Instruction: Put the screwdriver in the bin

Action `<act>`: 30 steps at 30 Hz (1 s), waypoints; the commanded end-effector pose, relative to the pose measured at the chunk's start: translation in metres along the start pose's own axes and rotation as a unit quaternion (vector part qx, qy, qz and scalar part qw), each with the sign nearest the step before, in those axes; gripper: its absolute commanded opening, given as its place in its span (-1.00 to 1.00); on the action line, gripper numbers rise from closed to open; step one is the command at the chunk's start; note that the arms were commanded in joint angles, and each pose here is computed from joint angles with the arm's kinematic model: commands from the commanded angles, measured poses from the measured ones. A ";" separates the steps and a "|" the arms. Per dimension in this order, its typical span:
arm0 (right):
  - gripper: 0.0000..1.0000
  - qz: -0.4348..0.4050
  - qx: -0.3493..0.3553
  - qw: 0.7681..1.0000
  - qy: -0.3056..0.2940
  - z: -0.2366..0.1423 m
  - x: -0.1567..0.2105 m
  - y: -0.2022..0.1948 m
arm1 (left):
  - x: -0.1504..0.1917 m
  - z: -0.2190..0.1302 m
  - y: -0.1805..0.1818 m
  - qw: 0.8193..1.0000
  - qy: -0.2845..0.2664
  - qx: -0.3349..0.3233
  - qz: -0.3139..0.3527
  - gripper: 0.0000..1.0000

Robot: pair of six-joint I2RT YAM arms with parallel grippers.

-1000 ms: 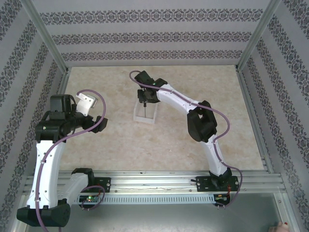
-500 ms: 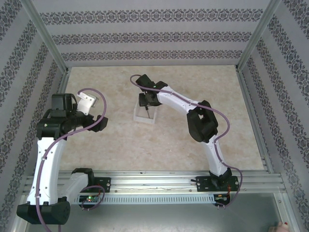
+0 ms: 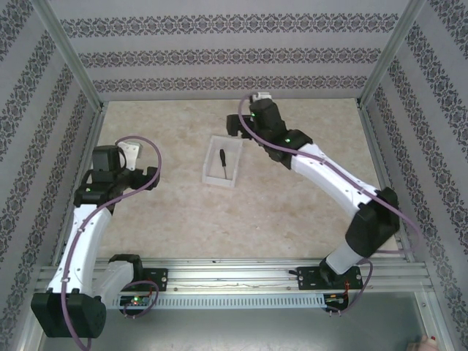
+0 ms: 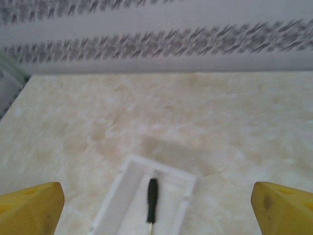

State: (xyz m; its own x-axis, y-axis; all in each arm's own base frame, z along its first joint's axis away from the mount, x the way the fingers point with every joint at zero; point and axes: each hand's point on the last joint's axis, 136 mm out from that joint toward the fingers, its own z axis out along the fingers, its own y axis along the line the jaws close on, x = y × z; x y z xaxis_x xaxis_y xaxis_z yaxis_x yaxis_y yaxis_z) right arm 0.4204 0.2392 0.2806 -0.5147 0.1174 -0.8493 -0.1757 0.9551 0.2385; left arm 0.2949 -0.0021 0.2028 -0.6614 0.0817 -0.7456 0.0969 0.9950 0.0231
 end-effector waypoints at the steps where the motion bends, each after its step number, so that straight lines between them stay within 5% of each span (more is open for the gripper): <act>1: 0.96 -0.017 0.061 0.997 -0.037 0.003 0.008 -0.043 | -0.029 0.007 0.021 0.992 -0.102 -0.056 -0.050 0.99; 15: 0.96 -0.093 0.184 0.972 -0.114 -0.031 0.080 -0.181 | -0.005 0.095 0.047 0.967 -0.207 -0.105 -0.106 0.99; 21: 0.96 -0.052 0.215 0.963 -0.152 -0.047 0.083 -0.221 | 0.017 0.120 0.041 0.960 -0.248 -0.090 -0.090 0.99; 25: 0.96 -0.065 0.229 0.964 -0.120 -0.043 0.094 -0.246 | 0.021 0.125 0.019 0.959 -0.278 -0.037 -0.049 0.99; 30: 0.97 -0.058 0.231 0.965 -0.110 -0.047 0.123 -0.268 | 0.024 0.127 0.024 0.961 -0.266 -0.050 -0.058 0.99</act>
State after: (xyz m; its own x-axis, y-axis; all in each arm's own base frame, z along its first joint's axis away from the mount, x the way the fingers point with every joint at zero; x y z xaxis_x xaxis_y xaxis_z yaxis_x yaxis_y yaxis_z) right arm 0.3712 -0.0138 0.1457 -0.3229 0.0119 -0.9464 0.2282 0.9714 -0.0656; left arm 0.3639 0.0177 0.0628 -0.3347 -0.0643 -0.9401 -0.0655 0.9968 -0.0449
